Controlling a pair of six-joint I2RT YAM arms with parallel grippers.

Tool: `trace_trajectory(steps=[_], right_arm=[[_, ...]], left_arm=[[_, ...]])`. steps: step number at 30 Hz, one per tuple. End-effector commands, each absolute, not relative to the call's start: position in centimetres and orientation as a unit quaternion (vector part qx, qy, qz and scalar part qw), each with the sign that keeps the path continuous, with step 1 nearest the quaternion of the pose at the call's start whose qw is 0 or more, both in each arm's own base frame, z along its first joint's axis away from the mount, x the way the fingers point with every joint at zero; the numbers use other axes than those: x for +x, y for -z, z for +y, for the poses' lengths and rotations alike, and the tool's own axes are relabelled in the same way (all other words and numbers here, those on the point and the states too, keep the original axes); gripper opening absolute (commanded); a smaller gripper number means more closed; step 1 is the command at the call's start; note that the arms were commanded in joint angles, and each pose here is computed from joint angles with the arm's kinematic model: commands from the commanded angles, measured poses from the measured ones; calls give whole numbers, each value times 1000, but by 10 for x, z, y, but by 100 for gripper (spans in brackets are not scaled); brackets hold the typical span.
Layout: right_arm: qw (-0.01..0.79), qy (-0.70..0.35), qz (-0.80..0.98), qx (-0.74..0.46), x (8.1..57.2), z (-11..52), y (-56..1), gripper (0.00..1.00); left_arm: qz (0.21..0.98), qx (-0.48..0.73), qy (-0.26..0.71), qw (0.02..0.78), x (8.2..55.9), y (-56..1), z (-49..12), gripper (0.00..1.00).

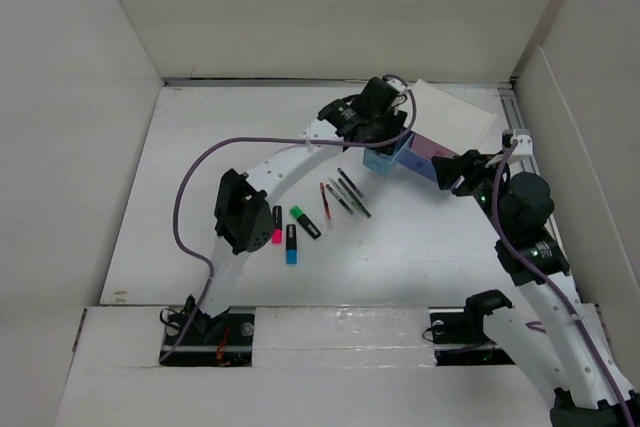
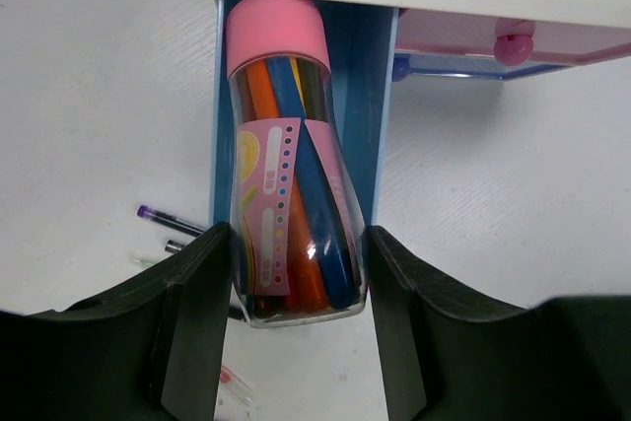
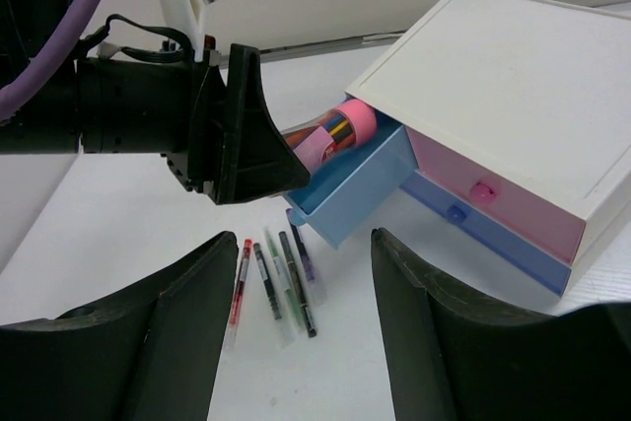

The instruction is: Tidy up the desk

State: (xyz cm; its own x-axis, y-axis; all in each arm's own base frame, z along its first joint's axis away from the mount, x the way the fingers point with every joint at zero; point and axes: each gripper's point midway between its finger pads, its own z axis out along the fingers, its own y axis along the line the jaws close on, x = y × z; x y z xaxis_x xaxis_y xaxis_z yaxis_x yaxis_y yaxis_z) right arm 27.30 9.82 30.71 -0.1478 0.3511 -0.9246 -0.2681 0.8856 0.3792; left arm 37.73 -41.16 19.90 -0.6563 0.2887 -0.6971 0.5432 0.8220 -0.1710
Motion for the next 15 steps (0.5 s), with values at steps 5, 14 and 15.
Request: trace_trajectory(steps=[5, 14, 15], right_arm=[[664, -250, 704, 24, 273, 103, -317, 62], [660, -250, 708, 24, 276, 104, -313, 62], [661, -250, 707, 24, 276, 104, -313, 62]], left_arm=[[860, 237, 236, 385, 391, -234, -436, 16], [846, 224, 252, 413, 386, -260, -429, 56], [843, 221, 253, 421, 386, -268, -427, 62]])
